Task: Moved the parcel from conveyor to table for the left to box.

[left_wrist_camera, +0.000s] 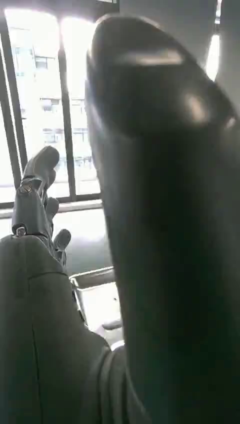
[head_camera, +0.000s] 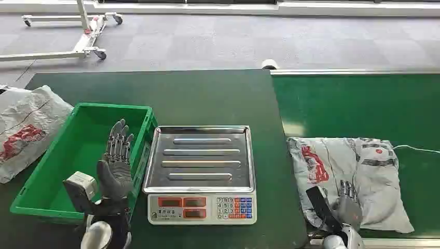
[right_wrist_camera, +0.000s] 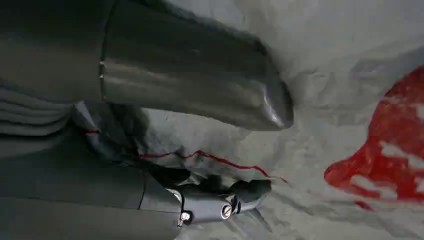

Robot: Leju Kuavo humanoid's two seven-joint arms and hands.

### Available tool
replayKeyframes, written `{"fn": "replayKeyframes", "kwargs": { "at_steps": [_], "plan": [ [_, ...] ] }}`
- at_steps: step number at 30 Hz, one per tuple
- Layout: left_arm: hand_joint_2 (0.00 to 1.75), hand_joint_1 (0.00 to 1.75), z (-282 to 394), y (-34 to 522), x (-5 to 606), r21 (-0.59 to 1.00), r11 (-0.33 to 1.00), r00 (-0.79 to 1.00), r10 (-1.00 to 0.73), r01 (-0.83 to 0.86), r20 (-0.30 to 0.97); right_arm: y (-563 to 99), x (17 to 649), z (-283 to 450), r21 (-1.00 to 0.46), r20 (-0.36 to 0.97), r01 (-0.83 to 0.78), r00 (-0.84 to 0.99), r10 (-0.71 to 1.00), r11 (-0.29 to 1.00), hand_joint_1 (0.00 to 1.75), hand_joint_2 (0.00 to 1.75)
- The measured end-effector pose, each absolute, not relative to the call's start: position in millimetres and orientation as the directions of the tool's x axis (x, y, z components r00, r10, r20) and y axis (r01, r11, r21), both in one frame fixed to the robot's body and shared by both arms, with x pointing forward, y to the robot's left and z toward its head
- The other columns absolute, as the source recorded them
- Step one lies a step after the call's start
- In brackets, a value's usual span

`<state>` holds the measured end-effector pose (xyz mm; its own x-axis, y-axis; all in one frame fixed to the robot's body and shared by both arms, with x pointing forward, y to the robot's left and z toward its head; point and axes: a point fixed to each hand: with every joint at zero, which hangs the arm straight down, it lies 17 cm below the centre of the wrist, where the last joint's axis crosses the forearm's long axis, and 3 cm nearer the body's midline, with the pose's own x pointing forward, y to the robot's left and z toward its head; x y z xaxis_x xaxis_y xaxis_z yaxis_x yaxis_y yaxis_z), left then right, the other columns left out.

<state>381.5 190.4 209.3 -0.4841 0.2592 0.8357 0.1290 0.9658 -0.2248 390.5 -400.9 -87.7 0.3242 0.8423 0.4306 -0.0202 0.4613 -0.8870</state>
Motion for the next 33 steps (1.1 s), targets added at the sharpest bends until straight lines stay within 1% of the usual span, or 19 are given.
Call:
{"fn": "replayKeyframes", "kwargs": {
  "at_steps": [5, 10, 14, 19, 21, 25, 27, 30, 33],
  "plan": [
    [0.00, 0.00, 208.2, 193.8, 375.3, -0.218, 0.968, -0.487, 0.249, 0.121, 0.837, -401.1, 383.4, -102.1, -0.900, 0.378, -0.076, 0.348, 0.858, 0.428, 1.75, 1.75],
    [0.00, 0.00, 212.9, 197.1, 373.6, -0.216, 0.970, -0.500, 0.243, 0.111, 0.831, -397.2, 392.8, -97.2, -0.902, 0.381, -0.077, 0.321, 0.867, 0.425, 1.75, 1.75],
    [0.00, 0.00, 216.1, 197.8, 373.2, -0.217, 0.970, -0.506, 0.244, 0.112, 0.827, -394.8, 401.2, -87.2, -0.905, 0.392, -0.048, 0.287, 0.874, 0.422, 1.75, 1.75],
    [0.00, 0.00, 216.1, 198.2, 373.8, -0.221, 0.969, -0.505, 0.247, 0.112, 0.827, -381.4, 416.0, -58.2, -0.895, 0.445, 0.056, 0.178, 0.878, 0.442, 1.75, 1.75],
    [0.00, 0.00, 215.7, 198.4, 374.1, -0.225, 0.968, -0.504, 0.250, 0.112, 0.827, -371.5, 425.9, -33.8, -0.891, 0.449, 0.120, 0.100, 0.888, 0.437, 1.75, 1.75],
    [0.00, 0.00, 214.0, 199.4, 374.0, -0.236, 0.965, -0.502, 0.259, 0.111, 0.825, -353.7, 449.4, 57.2, -0.853, 0.427, 0.315, -0.037, 0.904, 0.416, 1.75, 1.75],
    [0.00, 0.00, 213.9, 199.6, 373.7, -0.236, 0.965, -0.504, 0.259, 0.111, 0.824, -339.3, 452.6, 115.6, -0.813, 0.386, 0.424, -0.122, 0.915, 0.399, 1.75, 1.75],
    [0.00, 0.00, 213.9, 199.8, 373.5, -0.238, 0.965, -0.505, 0.261, 0.110, 0.823, -316.0, 444.3, 186.8, -0.742, 0.322, 0.542, -0.227, 0.919, 0.393, 1.75, 1.75],
    [0.00, 0.00, 213.9, 199.8, 373.4, -0.239, 0.965, -0.505, 0.261, 0.110, 0.823, -296.8, 426.1, 241.6, -0.662, 0.264, 0.633, -0.303, 0.916, 0.401, 1.75, 1.75]
  ]
}}
